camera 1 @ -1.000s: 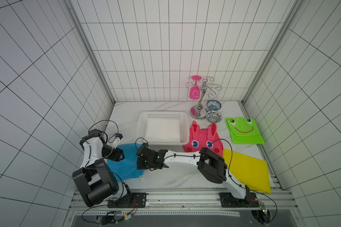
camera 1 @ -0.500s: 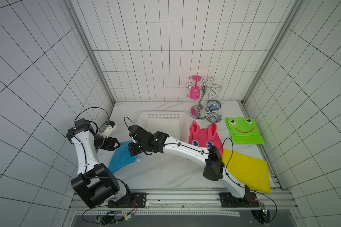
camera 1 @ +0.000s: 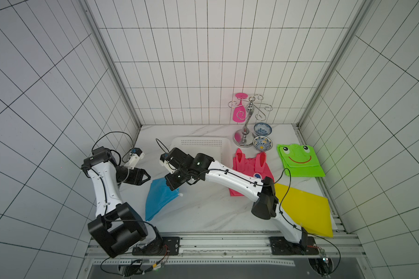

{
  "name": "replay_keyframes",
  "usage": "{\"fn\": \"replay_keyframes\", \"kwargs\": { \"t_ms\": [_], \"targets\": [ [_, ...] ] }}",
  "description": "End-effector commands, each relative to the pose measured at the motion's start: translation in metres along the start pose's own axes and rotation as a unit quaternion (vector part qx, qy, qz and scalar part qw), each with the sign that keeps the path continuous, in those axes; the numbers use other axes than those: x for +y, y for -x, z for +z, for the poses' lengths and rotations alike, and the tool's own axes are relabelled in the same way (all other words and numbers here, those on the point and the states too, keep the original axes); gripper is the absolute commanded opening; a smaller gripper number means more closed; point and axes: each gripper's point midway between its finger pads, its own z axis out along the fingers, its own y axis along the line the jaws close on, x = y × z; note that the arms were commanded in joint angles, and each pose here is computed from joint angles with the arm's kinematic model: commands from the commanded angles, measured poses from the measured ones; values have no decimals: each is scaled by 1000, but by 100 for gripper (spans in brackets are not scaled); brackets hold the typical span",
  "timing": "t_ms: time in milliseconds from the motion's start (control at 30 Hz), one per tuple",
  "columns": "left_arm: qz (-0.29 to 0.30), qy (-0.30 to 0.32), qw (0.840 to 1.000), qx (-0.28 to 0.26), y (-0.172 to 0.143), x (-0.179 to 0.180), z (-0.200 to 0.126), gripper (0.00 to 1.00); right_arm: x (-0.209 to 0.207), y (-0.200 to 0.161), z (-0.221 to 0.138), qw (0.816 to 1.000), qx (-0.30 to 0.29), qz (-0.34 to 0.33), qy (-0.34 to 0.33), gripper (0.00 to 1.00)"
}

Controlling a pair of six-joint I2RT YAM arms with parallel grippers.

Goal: Put the folded raincoat in the basket
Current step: Pick up the raincoat from the center of the board, then place the raincoat in the basket.

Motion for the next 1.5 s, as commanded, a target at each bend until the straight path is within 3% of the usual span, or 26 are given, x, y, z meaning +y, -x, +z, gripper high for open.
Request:
{"fn": "replay_keyframes", "kwargs": {
  "t_ms": [0, 167, 333, 467, 500, 667, 833, 1133, 1300, 1400, 1467],
  "targets": [
    [44, -54, 996, -60, 10, -32, -4, 67, -6, 22, -70, 998, -42, 45, 11, 0],
    [69, -57, 990, -108, 28, -45, -14, 74, -7, 30, -103, 996, -58, 66, 33, 0],
    [124, -98, 983, -97, 26, -79, -14, 76, -20, 43, -132, 989, -83, 120, 38, 0],
    [217, -152, 958, -112, 16, -122, -23, 97, -45, 49, -149, 979, -101, 175, 26, 0],
    [228, -153, 954, -124, 18, -127, -26, 98, -53, 50, -153, 977, -106, 186, 17, 0],
    [306, -147, 920, -195, 18, -152, -36, 98, -74, 52, -166, 967, -122, 222, 15, 0],
    [358, -94, 888, -274, 24, -155, -27, 98, -81, 52, -169, 959, -124, 251, 41, 0],
    [343, -2, 889, -305, 67, -98, 2, 98, -82, 51, -173, 954, -126, 265, 61, 0],
    [381, 0, 873, -304, 62, -92, 25, 98, -80, 52, -172, 951, -124, 271, 76, 0],
    [394, -20, 866, -307, 54, -98, 33, 88, -80, 50, -168, 951, -116, 275, 80, 0],
    [395, -25, 866, -307, 53, -100, 35, 70, -79, 55, -168, 949, -123, 277, 90, 0]
  ]
}}
